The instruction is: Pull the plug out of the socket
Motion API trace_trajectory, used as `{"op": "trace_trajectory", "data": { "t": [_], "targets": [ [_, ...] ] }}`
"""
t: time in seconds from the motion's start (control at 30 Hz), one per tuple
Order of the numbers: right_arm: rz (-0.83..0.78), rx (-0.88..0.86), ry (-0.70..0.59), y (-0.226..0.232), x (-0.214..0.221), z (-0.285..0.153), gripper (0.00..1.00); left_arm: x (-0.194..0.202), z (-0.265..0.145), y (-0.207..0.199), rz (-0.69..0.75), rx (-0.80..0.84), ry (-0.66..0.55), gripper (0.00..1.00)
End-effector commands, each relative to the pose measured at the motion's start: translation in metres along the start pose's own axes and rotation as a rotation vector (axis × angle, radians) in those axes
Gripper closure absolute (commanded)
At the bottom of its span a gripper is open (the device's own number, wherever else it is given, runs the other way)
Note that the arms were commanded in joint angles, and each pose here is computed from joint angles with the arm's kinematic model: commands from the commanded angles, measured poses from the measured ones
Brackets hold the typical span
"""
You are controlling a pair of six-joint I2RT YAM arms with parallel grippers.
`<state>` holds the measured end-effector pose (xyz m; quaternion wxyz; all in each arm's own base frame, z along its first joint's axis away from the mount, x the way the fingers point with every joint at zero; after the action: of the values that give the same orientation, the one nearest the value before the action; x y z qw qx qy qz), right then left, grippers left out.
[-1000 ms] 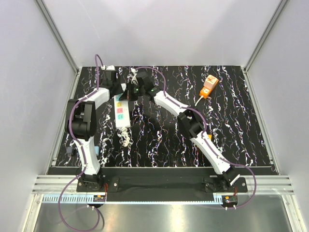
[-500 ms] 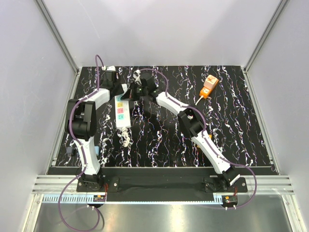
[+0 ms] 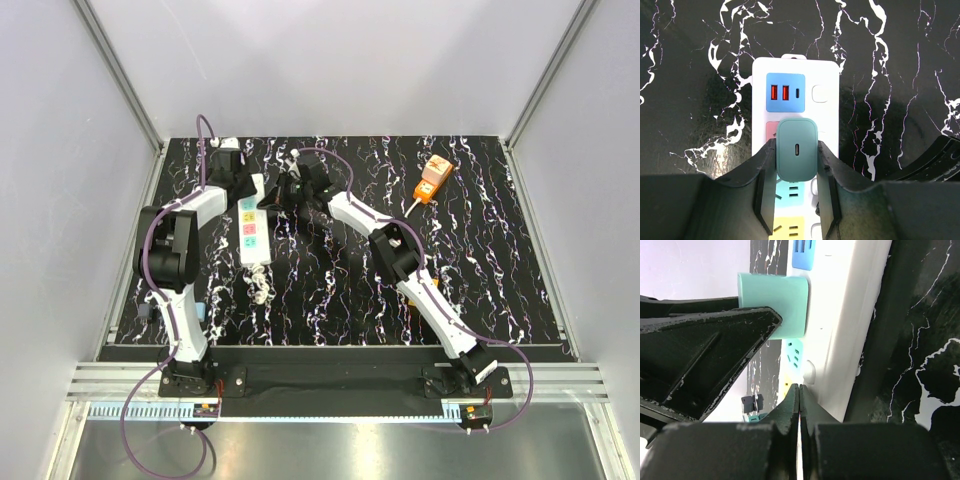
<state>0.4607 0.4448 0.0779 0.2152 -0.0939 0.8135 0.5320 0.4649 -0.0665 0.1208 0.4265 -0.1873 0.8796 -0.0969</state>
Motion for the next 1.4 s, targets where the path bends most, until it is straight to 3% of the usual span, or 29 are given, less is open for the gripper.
{"op": "trace_trajectory", "data": {
  "t": [0.0, 0.33, 0.93, 1.13, 1.37],
  "targets": [
    [0.039, 0.104, 0.05, -0.024, 0.021, 0.008, 1.0, -0.029, -0.023, -0.019, -0.004, 0.087, -0.101, 1.0],
    [0.054, 0.141, 0.066, -0.032, 0.029, 0.012, 1.0, -0.034, -0.05, -0.051, 0.073, 0.047, -0.175, 1.0],
    [0.06, 0.152, 0.08, -0.032, 0.031, 0.011, 1.0, -0.05, -0.083, -0.058, 0.071, -0.014, -0.281, 1.0],
    [0.043, 0.144, 0.088, -0.031, 0.032, 0.011, 1.0, -0.062, -0.117, -0.039, -0.041, -0.202, -0.344, 1.0],
    [0.025, 0.141, 0.082, -0.03, 0.03, 0.012, 1.0, -0.034, -0.172, -0.011, -0.172, -0.333, -0.222, 1.0]
  ]
}}
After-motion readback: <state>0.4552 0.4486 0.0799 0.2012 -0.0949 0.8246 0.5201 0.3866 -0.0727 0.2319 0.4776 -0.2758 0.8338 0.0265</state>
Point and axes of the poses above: each gripper's point midway between its finger pads, its own z axis out along the fingers, its own y axis along the line the jaws close on, x = y × z, the point moved 8 cm from there along -z, back along the fingers, and after that the axes turned 10 degrees about -z, right-handed, at the moved point
